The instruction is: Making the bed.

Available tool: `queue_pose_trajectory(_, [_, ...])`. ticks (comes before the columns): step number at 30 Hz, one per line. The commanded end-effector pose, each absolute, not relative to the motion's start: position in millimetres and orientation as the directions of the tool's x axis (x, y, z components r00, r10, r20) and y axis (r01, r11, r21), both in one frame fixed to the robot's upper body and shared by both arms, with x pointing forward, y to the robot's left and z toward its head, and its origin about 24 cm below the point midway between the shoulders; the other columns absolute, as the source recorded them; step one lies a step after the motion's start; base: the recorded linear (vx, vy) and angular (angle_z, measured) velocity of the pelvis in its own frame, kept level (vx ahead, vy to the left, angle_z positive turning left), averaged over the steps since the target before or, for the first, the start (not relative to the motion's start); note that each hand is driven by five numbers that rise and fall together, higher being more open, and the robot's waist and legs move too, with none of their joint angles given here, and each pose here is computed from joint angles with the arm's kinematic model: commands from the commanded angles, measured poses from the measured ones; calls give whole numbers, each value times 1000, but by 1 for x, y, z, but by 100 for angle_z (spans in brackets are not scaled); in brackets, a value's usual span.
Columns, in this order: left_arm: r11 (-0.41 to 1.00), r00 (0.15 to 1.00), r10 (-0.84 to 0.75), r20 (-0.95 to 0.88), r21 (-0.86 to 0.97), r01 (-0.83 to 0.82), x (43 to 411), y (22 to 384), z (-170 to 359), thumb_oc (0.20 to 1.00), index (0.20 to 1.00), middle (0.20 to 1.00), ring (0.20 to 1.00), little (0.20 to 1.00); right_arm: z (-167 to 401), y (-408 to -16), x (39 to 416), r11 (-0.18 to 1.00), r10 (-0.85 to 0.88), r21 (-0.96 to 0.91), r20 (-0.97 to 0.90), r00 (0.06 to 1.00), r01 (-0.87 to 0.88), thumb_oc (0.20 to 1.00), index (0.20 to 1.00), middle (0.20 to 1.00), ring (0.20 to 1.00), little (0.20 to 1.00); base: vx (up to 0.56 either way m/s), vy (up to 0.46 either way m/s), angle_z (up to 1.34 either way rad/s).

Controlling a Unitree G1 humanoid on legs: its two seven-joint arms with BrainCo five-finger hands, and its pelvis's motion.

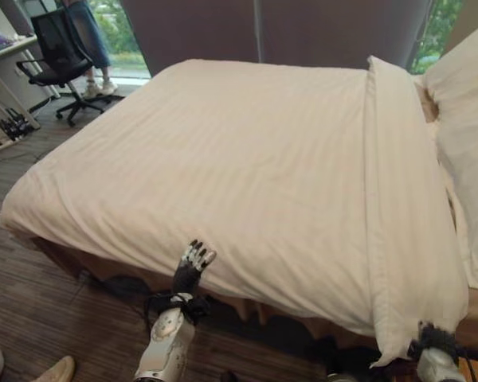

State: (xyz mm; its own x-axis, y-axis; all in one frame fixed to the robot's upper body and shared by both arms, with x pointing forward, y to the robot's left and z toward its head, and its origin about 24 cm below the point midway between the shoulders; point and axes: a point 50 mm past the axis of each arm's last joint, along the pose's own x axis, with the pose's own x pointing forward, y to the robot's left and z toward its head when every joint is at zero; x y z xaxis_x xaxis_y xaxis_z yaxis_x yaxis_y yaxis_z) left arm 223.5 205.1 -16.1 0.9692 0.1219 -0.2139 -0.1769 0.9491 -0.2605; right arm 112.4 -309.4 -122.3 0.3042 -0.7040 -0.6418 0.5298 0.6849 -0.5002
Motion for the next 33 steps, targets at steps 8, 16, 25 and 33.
queue_pose_trajectory(8, [965,990,139,27,-229,-130,246,203,32,1000,1000,1000,1000,1000,-27,-338,192,485,-779,-706,-82,622,515,1000,1000,1000,1000,1000,-14,13,-7])
queue_pose_trajectory(16, [974,983,169,69,-167,-155,242,206,38,1000,1000,1000,1000,1000,97,-317,232,217,-481,-695,535,695,685,1000,1000,1000,1000,1000,0,12,-2])
queue_pose_trajectory(25, [974,983,170,69,-162,-157,235,208,38,1000,1000,1000,1000,1000,104,-293,242,288,-414,-678,549,726,677,1000,1000,1000,1000,1000,0,0,0])
queue_pose_trajectory(33, [969,978,197,60,-162,-185,232,213,36,1000,1000,1000,1000,1000,96,-271,249,523,-387,-593,475,790,612,1000,1000,1000,1000,1000,0,0,0])
